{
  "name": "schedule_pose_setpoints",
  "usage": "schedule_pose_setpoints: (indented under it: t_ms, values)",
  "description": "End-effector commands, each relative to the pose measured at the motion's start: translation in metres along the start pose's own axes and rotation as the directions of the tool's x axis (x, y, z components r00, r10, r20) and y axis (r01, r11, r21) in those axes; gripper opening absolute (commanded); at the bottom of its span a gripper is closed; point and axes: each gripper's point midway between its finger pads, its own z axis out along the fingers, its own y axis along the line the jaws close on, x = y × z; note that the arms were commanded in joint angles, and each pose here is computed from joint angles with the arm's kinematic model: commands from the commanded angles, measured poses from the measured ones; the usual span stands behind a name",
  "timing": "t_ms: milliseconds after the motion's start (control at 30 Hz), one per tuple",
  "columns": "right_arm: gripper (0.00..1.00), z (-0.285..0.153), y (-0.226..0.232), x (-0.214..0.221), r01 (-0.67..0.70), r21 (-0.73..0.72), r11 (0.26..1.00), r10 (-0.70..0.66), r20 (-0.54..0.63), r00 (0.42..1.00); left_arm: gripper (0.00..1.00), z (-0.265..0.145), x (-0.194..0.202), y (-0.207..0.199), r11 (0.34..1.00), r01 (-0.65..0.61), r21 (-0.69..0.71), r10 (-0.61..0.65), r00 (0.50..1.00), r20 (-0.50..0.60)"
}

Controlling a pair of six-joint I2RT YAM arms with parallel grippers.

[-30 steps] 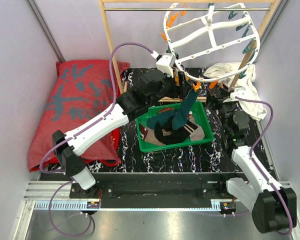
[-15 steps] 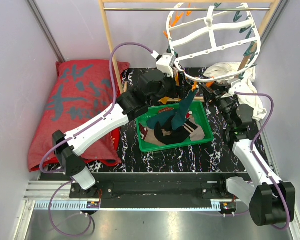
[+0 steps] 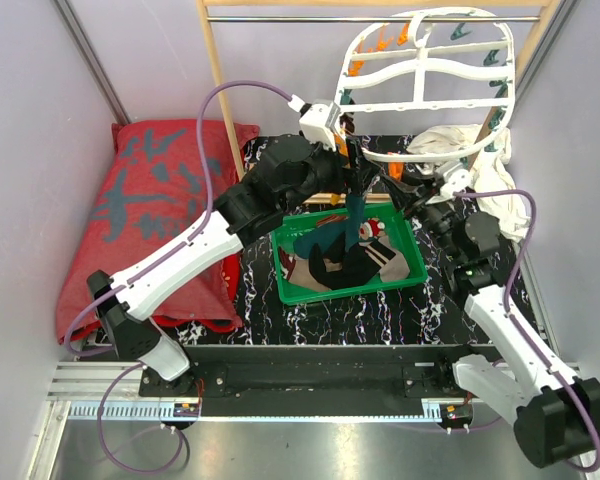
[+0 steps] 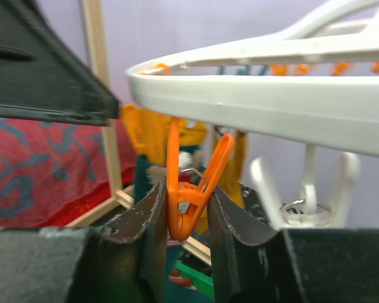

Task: Clip the socks to the hanger
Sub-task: Open the clamp at the hanger.

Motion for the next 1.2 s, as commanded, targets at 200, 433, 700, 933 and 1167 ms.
schedule_pose_setpoints:
  t_ms: [200, 433, 700, 933, 1167]
  values:
    - [0.27, 0.022, 0.029, -0.011, 0.029, 0.133, 0.991, -0.035, 0.042, 0.999, 0.75, -0.033, -0.024, -0.009, 1.0, -0.012, -0.009, 0.013, 0.997, 0.082]
    - [0.28, 0.032, 0.036, -0.002, 0.051, 0.182, 0.982, -0.058, 0.035, 0.998, 0.65, -0.021, -0.023, -0.001, 0.998, -0.019, -0.061, 0.025, 0.996, 0.091]
    - [0.28, 0.035, 0.043, 0.009, 0.055, 0.186, 0.981, -0.06, 0.022, 0.998, 0.52, -0.002, -0.008, 0.006, 0.995, -0.026, -0.101, 0.031, 0.998, 0.051]
    - [0.29, 0.035, 0.046, 0.016, 0.06, 0.199, 0.978, -0.062, 0.001, 0.998, 0.46, 0.001, -0.011, 0.01, 0.991, -0.025, -0.134, 0.034, 0.997, 0.069]
    - [0.33, 0.027, 0.051, 0.026, 0.034, 0.19, 0.981, -0.025, -0.046, 0.999, 0.21, 0.002, -0.026, 0.006, 0.99, -0.025, -0.137, 0.041, 0.993, 0.112]
